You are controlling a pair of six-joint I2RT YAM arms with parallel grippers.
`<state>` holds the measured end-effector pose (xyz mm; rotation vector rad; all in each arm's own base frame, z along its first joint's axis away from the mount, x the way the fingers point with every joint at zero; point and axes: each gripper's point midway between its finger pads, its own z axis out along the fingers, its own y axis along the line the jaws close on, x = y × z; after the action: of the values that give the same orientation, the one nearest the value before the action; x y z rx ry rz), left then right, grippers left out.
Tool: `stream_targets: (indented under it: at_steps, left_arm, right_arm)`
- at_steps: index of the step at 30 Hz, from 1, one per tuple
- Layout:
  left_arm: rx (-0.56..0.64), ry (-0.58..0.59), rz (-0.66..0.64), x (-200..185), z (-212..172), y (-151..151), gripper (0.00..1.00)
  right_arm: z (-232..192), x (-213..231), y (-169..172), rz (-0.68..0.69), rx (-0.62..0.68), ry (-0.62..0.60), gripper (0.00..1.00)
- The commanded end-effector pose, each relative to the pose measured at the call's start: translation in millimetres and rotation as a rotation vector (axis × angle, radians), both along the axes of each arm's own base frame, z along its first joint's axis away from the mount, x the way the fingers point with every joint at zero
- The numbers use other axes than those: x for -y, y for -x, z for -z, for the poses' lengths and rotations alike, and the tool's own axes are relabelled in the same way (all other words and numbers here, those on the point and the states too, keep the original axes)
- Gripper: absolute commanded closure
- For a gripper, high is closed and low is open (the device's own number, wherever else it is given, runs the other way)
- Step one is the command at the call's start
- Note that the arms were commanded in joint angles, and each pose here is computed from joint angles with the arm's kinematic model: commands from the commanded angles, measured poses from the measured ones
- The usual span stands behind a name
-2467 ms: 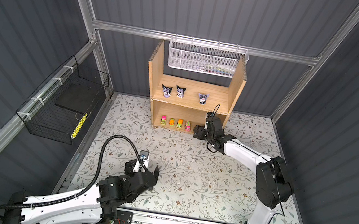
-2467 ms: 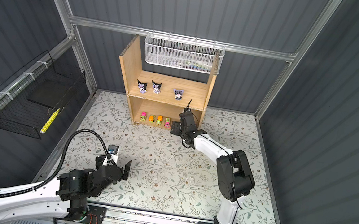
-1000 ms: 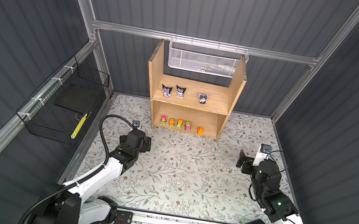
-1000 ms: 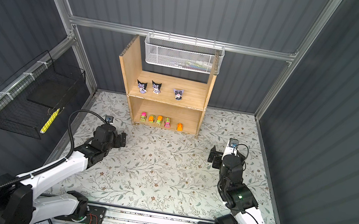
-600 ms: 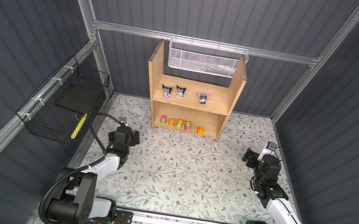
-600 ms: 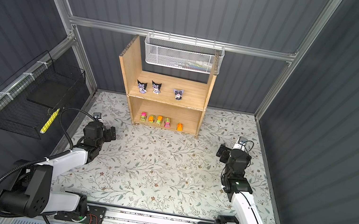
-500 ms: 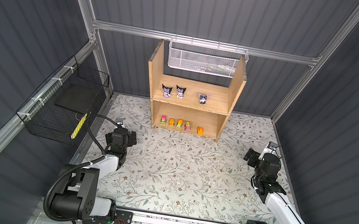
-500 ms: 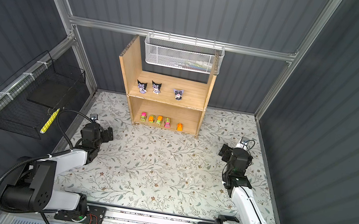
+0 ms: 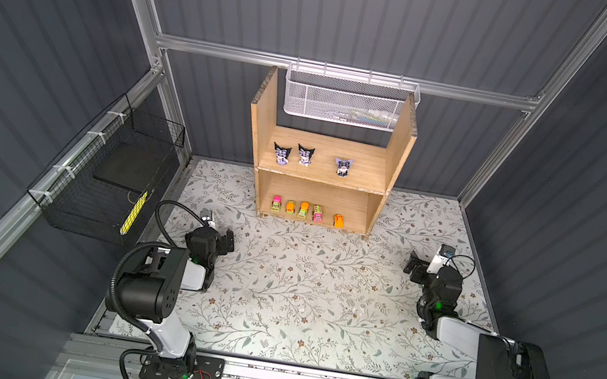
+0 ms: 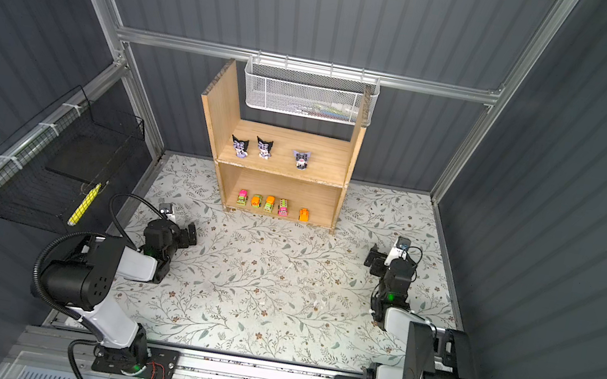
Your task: Place and organize the plastic toys onto the shelf
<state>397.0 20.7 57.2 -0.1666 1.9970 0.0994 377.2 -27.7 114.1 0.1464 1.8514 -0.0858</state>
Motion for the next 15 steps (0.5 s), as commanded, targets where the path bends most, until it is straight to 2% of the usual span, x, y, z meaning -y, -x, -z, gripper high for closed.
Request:
stream_targets:
  at_steps: [1, 3, 5, 15]
  left_arm:
    - [0.081, -0.003, 0.074, 9.4, -12.5, -14.2, 0.00]
    - [0.026, -0.001, 0.091, 12.2, -6.6, -15.1, 0.00]
    - [0.053, -0.003, 0.100, 13.9, -9.4, -17.6, 0.00]
    - [0.029, -0.015, 0.090, 13.0, -6.5, -17.7, 0.00]
  right_arm:
    - [-7.8, -5.9, -4.5, -0.050, 0.071, 0.011, 0.01]
    - [-6.6, -6.5, -6.9, -0.066, 0.047, -0.005, 0.01]
    - [-5.9, -6.7, -8.9, -0.081, 0.050, -0.015, 0.01]
    - [-4.3, -6.3, -10.2, -0.099, 0.034, -0.039, 0.01]
